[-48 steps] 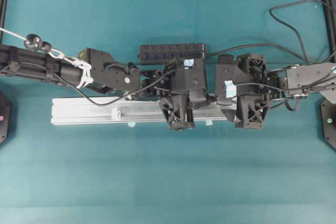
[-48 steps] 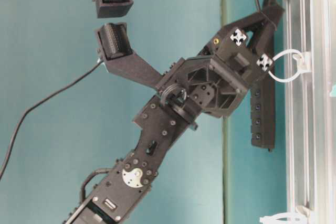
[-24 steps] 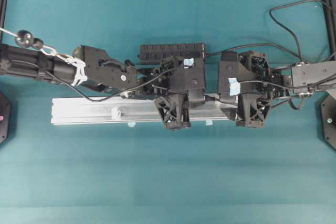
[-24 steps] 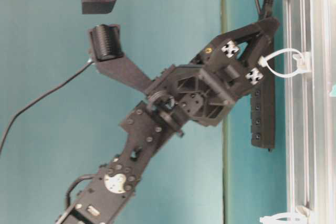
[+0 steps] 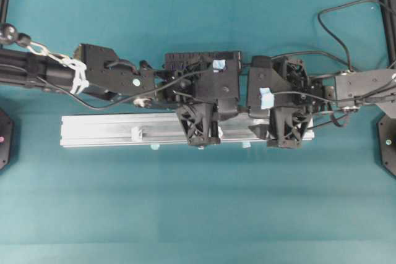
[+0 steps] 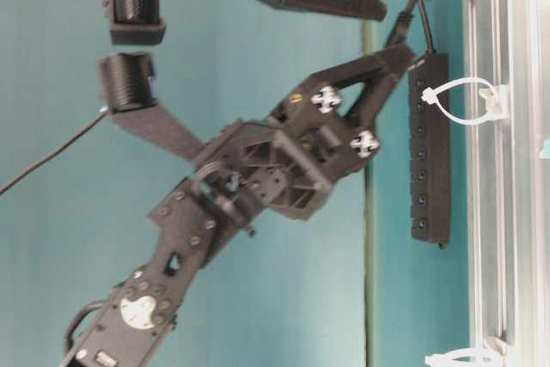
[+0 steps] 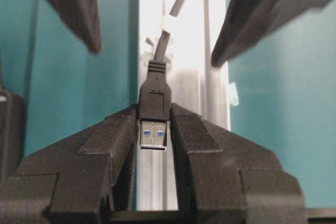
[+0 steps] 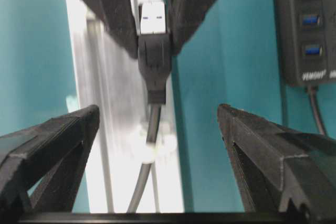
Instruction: Pass the USB cable through three rings with both arms.
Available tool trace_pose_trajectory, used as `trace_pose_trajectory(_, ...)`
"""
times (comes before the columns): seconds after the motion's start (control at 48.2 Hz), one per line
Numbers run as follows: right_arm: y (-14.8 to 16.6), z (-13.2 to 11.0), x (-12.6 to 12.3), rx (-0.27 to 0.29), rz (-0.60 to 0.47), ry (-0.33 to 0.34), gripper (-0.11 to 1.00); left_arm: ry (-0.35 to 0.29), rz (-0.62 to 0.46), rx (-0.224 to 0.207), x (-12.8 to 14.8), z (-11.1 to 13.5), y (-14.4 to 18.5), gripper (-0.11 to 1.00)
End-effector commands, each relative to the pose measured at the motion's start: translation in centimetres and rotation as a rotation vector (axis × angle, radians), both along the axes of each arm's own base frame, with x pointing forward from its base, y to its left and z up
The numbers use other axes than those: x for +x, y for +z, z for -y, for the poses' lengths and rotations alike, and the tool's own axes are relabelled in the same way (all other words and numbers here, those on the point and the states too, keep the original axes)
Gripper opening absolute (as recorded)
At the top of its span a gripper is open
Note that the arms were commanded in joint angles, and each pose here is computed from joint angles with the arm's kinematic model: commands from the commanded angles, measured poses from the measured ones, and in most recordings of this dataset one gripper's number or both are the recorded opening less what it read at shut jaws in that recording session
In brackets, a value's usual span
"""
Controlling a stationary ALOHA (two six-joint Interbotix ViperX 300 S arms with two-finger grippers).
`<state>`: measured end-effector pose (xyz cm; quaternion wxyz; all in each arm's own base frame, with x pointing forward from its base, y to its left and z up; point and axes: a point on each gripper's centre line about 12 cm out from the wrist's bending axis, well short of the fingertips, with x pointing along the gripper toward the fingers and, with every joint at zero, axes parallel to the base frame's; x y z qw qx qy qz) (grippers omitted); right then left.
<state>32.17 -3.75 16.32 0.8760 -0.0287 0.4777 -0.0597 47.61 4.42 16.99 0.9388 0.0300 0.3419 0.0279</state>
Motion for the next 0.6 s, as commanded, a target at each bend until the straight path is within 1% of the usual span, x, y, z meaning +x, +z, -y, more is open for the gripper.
trace_pose_trajectory(0.0,0.7,0.0,0.6,0.0,0.026,-0.002,0.69,-0.005,0.044,0.007,-0.2,0.2,2.1,0.22)
trace_pose_trajectory(0.124,0.7,0.0,0.6,0.001,0.028,-0.002,0.68,-0.004,0.04,0.005,-0.8,0.2,2.2,0.22)
trace_pose_trajectory(0.27,0.7,0.0,0.6,0.001,0.027,-0.003,0.64,-0.004,0.035,0.005,-1.2,0.3,2.1,0.22)
trace_pose_trajectory(0.332,0.7,0.0,0.7,0.001,0.03,-0.002,0.6,-0.006,0.036,0.006,-1.2,0.3,2.2,0.22)
trace_pose_trajectory(0.581,0.9,-0.1,1.2,0.006,0.079,0.008,0.35,-0.005,0.038,0.005,-1.2,0.3,2.1,0.22)
